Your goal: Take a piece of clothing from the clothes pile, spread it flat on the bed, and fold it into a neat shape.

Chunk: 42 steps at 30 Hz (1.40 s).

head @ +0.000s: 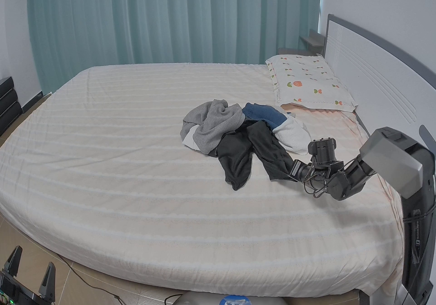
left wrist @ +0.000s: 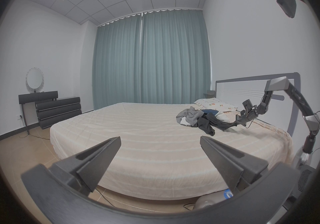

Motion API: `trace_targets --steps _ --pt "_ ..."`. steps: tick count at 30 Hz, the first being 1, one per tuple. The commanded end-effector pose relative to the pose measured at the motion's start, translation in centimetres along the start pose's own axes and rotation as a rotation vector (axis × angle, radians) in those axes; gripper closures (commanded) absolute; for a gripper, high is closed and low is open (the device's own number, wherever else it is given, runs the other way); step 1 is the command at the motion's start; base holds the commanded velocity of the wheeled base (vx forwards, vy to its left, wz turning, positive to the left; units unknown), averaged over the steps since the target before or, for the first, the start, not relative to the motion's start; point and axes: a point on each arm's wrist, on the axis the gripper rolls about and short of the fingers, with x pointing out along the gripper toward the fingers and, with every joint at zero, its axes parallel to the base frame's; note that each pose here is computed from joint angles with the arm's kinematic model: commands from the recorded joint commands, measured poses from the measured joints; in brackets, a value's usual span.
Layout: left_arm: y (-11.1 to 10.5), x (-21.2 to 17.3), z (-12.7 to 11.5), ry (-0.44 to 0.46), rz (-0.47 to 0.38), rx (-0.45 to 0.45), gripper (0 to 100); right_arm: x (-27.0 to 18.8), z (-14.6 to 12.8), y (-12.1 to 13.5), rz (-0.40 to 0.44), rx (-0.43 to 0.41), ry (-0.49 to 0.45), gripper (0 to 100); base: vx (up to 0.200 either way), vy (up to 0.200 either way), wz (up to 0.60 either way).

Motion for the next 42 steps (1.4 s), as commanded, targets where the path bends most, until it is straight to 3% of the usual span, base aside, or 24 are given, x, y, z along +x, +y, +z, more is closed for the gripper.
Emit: trace_targets --steps 1,6,7,8,9,10,11,12,13,14,17,19,21,24,27,30,32,36,42 --pt "0.0 0.0 -0.5 -0.004 -0.002 0.024 0 -13.2 1.8 2.7 0.284 0.083 0.039 100 0.000 0.000 0.00" --pt "0.0 0.0 -0.5 -0.004 0.004 0.013 0 -19.4 1.6 3.1 0.380 0.069 0.021 100 0.000 0.000 0.00" --pt "0.0 0.0 -0.2 -0.024 0.009 0.003 0 -20.6 1.5 3.3 0.400 0.061 0.013 100 0.000 0.000 0.00" --pt "0.0 -0.5 1.4 -0.103 0.013 -0.036 0 -21.5 1.3 3.5 0.415 0.051 0.008 100 0.000 0.000 0.00" --pt "0.0 -0.5 1.4 -0.103 0.013 -0.036 0 -21.5 1.3 3.5 0.415 0.051 0.008 100 0.000 0.000 0.00" --pt "0.1 -2.9 10.1 -0.361 -0.009 -0.170 0 -23.7 1.1 4.0 0.458 0.035 -0.011 100 0.000 0.000 0.00" --pt "0.2 -2.6 12.4 -0.339 -0.015 -0.182 0 -24.5 1.1 4.2 0.479 0.030 -0.017 100 0.000 0.000 0.00" --pt "0.2 -2.6 12.4 -0.339 -0.015 -0.182 0 -24.5 1.1 4.2 0.479 0.030 -0.017 100 0.000 0.000 0.00" --pt "0.1 -0.8 15.2 -0.207 -0.009 -0.123 0 -26.3 1.2 4.9 0.535 0.018 -0.039 100 0.000 0.000 0.00" --pt "0.1 -0.3 15.5 -0.181 -0.004 -0.103 0 -26.9 1.1 5.2 0.555 0.014 -0.046 100 0.000 0.000 0.00" --pt "0.0 1.6 15.3 -0.080 -0.039 -0.061 0 -29.0 0.8 6.0 0.627 0.000 -0.060 100 0.000 0.000 0.00" --pt "-0.2 2.5 15.0 -0.035 -0.082 -0.041 0 -29.2 0.5 5.9 0.624 -0.002 -0.058 100 0.000 0.000 0.00" --pt "-0.6 4.7 14.8 0.061 -0.234 0.018 0 -29.4 0.1 5.9 0.593 0.002 -0.088 100 0.000 0.000 0.00" --pt "-1.2 7.6 14.6 0.159 -0.312 0.046 0 -29.6 0.3 6.3 0.569 0.014 -0.140 100 0.000 0.000 0.00" --pt "-2.3 11.0 14.7 0.186 -0.384 0.080 0 -31.7 0.2 7.4 0.624 0.009 -0.175 100 0.000 0.000 0.00" --pt "-3.3 13.9 14.5 0.201 -0.411 0.090 0 -32.3 -0.2 7.7 0.633 -0.003 -0.153 100 0.000 0.000 0.00" --pt "-5.2 16.4 12.9 0.284 -0.491 0.092 0 -32.3 0.0 8.1 0.634 -0.007 -0.146 100 0.000 0.000 0.00" --pt "-8.1 19.4 10.0 0.409 -0.553 0.105 0 -32.4 0.1 8.2 0.639 -0.006 -0.150 100 0.000 0.000 0.00" --pt "-11.0 22.5 5.8 0.588 -0.545 0.117 0 -31.3 -0.3 8.4 0.620 -0.012 -0.123 100 0.000 0.000 0.00"
